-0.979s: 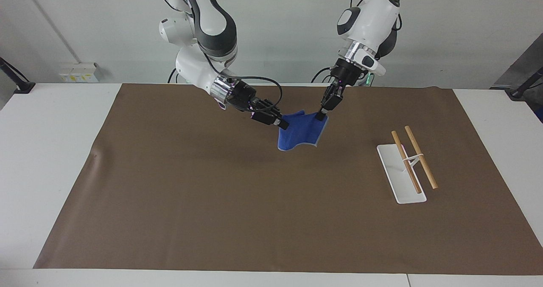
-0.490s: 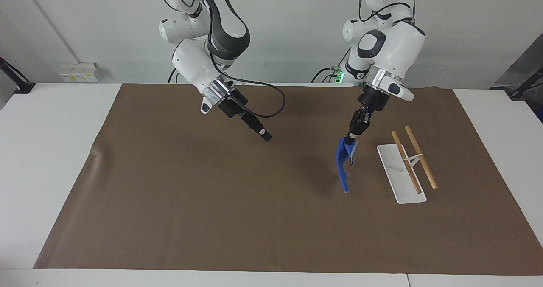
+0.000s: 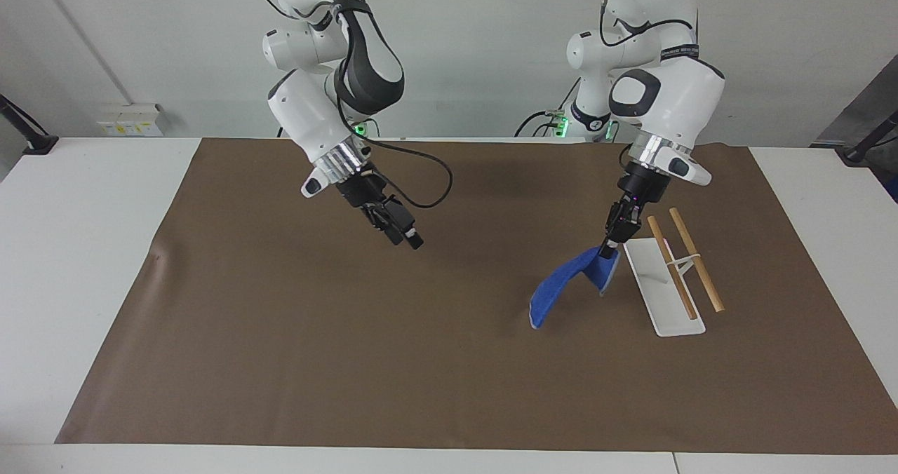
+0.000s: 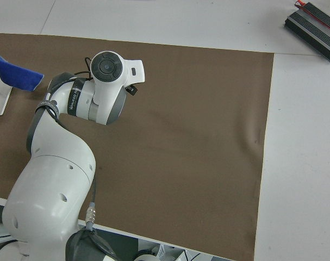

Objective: Right arm passes towel to left arm to hang
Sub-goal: 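Pull the towel toward the rack while the right gripper withdraws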

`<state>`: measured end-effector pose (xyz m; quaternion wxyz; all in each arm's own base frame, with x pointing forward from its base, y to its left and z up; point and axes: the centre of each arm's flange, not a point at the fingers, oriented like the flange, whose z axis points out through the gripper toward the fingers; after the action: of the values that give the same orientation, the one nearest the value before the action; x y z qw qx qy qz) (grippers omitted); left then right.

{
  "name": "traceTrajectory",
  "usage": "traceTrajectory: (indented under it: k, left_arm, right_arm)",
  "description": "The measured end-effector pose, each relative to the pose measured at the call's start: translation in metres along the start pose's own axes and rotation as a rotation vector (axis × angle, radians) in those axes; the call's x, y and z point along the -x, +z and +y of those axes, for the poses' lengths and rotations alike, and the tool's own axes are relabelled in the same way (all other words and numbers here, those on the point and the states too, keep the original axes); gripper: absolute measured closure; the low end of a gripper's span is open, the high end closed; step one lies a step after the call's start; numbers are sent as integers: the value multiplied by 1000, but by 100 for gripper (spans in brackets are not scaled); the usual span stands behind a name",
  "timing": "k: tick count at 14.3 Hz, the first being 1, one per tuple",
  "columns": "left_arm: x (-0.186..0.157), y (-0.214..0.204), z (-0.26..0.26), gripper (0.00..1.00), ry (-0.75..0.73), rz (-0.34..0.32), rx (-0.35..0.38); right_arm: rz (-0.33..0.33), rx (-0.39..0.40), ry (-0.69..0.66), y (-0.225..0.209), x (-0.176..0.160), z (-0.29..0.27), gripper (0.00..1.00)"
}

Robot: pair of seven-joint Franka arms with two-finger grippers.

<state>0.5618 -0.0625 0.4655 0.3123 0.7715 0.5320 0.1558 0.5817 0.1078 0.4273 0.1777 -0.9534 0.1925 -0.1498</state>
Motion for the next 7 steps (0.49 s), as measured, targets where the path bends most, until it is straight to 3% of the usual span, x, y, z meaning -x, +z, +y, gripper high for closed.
traceTrajectory:
  k: [3,7]
  left_arm:
    - [-38,-12,-7,98,54,48,-21]
    - [-67,-39,-8,98,161,43,-168]
  right_arm:
    - [-24,170,-162,-12,-14,18,0]
    - [-97,249,-176,-65,-39,20,0]
